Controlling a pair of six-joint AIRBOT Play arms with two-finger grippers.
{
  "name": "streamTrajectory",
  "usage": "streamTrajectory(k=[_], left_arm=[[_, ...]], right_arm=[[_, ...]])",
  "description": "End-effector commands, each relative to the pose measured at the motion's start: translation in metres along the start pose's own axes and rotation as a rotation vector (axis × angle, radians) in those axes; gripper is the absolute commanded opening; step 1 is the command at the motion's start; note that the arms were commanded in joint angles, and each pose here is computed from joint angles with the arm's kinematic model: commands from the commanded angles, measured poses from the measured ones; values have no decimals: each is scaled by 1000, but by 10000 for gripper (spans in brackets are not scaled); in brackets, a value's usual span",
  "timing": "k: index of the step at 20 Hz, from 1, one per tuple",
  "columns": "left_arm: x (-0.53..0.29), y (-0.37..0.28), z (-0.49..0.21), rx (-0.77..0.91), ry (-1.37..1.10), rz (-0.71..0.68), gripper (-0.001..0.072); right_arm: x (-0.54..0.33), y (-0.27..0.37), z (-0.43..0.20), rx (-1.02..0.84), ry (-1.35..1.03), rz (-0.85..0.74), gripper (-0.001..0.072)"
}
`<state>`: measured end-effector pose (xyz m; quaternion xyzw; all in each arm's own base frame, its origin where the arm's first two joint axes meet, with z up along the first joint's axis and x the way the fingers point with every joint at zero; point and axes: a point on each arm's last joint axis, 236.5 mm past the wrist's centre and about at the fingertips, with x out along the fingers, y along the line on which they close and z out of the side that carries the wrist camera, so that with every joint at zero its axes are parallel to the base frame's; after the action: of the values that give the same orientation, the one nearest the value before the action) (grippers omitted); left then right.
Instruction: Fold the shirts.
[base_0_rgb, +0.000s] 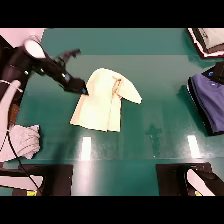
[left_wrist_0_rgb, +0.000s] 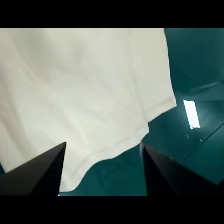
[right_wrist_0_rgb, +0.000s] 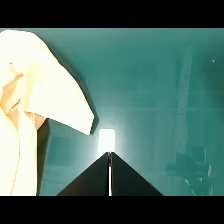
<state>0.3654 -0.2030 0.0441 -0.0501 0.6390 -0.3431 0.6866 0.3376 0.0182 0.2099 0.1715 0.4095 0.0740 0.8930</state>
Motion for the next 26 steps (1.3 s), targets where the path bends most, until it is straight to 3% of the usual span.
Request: streamTrajectory(k=[1,7,12,21,22,24,26], left_arm=[[58,9,-50,-59,153,3,551],[71,48,-72,-128,198,144,551],[42,67,-46,-102,39,292,551],[77,73,-75,-160,79,249,550],[78,72,-72,-162,69,244,522],[78,71,-67,-163,48,234,31],[76,63,-63,-133,45,207,22]], right_arm=[[0,0,0,-1,0,0,16],[0,0,0,-1,2,0,16],[0,0,-2,-1,6,-1,16],[0,0,-5,0,19,1,16],[0,0,-5,0,19,1,16],[0,0,-7,0,29,2,16],[0,1,-9,0,38,2,16]])
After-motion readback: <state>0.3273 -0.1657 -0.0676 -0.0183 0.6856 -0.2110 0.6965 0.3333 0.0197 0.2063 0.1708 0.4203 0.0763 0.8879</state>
